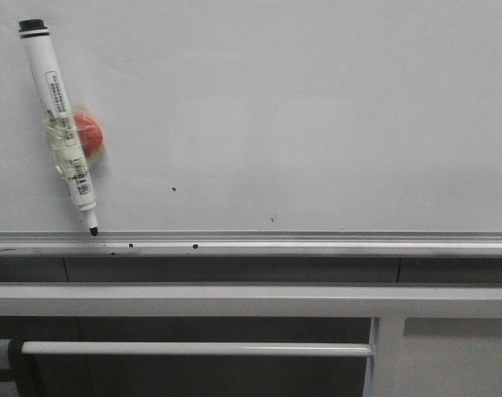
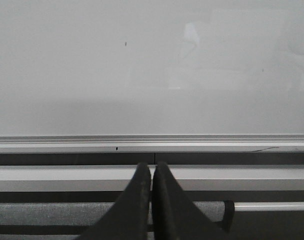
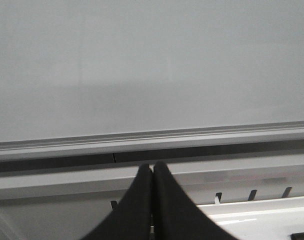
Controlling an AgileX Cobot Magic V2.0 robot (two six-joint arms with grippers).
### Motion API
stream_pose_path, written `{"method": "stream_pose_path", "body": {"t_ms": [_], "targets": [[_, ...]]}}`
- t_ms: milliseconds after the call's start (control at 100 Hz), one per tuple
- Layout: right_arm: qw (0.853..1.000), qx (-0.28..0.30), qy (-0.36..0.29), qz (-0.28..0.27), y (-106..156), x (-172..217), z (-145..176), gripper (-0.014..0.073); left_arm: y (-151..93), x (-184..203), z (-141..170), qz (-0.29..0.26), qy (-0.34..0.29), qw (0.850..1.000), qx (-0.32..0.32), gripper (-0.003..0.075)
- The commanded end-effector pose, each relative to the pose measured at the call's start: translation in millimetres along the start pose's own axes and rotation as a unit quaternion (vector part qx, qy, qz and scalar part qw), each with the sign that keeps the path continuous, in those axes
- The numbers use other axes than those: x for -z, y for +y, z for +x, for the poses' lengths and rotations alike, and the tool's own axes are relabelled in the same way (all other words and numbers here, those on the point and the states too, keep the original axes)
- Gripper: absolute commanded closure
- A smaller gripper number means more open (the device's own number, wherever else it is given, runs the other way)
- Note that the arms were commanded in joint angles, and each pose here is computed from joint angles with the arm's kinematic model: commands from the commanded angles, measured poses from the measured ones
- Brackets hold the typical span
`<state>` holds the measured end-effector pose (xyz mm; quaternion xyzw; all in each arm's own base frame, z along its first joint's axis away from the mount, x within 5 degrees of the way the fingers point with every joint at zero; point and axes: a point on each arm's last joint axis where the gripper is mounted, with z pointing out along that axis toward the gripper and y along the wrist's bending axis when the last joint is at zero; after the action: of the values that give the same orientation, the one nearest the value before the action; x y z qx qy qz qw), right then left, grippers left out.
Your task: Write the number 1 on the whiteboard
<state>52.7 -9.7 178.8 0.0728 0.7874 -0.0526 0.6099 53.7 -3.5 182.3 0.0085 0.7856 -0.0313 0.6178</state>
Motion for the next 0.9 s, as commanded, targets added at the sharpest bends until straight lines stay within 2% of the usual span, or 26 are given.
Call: {"method": "stream_pose_path", "body": {"t_ms": [0,360,480,630,730,890], "targets": [[1.000,0.001,-0.002,0.002,0,-2,7,0.0658,-1,1,-6,0.007,-0.045,0.999,0.003,0.0741],[1.000,0.001,-0.002,0.002,0,-2,7,0.0658,-1,2,-7,0.006,-0.051,0.999,-0.001,0.0741],[1.000,0.001,-0.006,0.002,0,-2,6,0.0658,-1,3,-17,0.007,-0.105,0.994,0.001,0.0741],[1.000,0.006,-0.028,0.003,0,-1,2,0.0658,-1,8,-33,0.008,-0.198,0.980,-0.003,0.0741],[0.997,0.006,-0.071,0.002,0,-1,-6,0.0659,-1,10,-36,0.009,-0.218,0.976,-0.003,0.0741],[0.997,0.006,-0.077,0.001,0,-1,-7,0.0658,-1,10,-36,0.009,-0.217,0.976,-0.001,0.0741]]}}
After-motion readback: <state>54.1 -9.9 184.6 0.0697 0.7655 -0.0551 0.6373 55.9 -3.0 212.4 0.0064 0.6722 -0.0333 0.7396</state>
